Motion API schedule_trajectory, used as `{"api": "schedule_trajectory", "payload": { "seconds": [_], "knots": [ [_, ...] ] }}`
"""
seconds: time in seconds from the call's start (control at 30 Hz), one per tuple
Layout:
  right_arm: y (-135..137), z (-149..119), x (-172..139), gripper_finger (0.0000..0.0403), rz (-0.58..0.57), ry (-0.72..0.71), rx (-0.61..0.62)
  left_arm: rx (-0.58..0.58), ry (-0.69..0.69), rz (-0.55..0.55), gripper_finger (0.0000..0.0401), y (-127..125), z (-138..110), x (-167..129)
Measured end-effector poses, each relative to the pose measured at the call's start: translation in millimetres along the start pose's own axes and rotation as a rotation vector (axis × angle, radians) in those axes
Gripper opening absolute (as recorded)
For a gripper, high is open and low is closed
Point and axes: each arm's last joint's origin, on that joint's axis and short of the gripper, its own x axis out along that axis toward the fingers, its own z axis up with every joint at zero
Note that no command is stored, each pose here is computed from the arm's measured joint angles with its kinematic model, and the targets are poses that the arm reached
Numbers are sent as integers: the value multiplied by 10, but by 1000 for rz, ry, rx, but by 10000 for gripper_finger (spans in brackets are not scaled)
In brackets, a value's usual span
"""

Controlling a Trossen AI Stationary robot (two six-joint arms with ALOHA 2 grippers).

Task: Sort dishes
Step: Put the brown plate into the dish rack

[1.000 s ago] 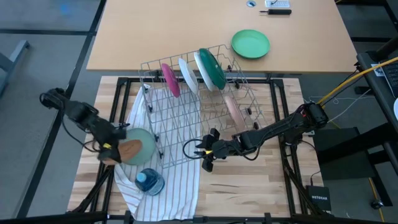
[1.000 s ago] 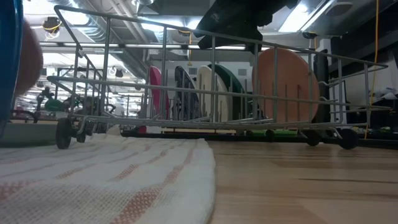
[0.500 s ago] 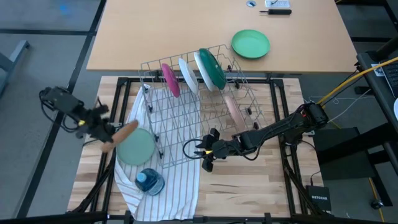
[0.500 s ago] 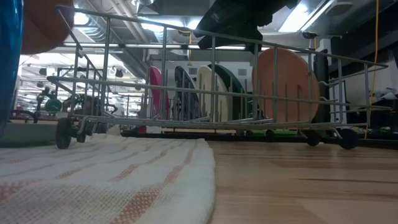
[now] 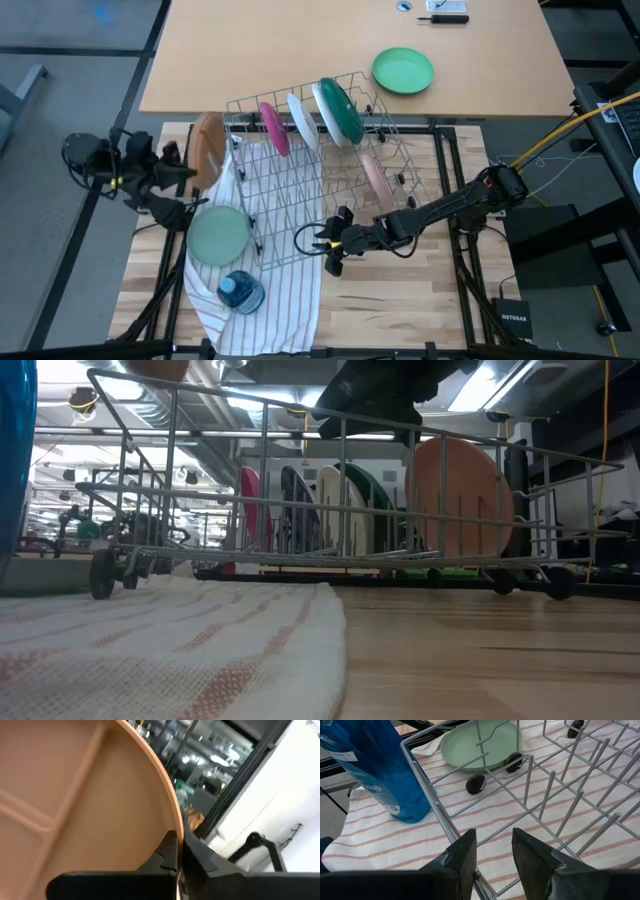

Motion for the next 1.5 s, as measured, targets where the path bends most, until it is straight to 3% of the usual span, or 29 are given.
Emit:
{"api": "schedule_trajectory", "payload": {
  "seconds": [0.17,0.37,0.5,0.77,0.97,1.07,1.5],
  "knots": [
    [-8,5,-1,129,-33,-18,0,134,-93,-33,0,-198,-146,410],
    [-30,32,-10,129,-105,-68,4,427,-112,-21,0,-398,-508,995],
    [-39,113,-97,129,-135,-124,19,482,-159,-3,0,-487,-821,1394],
    [-71,300,-352,129,-215,-231,-42,464,-204,124,0,-522,-1352,1939],
    [-124,389,-445,129,-402,-344,-21,408,-200,241,0,-458,-1644,2138],
    [-156,408,-447,129,-455,-367,-10,388,-209,276,0,-422,-1711,2194],
    [-174,412,-441,129,-460,-363,-10,270,-199,328,0,-184,-1863,2405]
  ]
}}
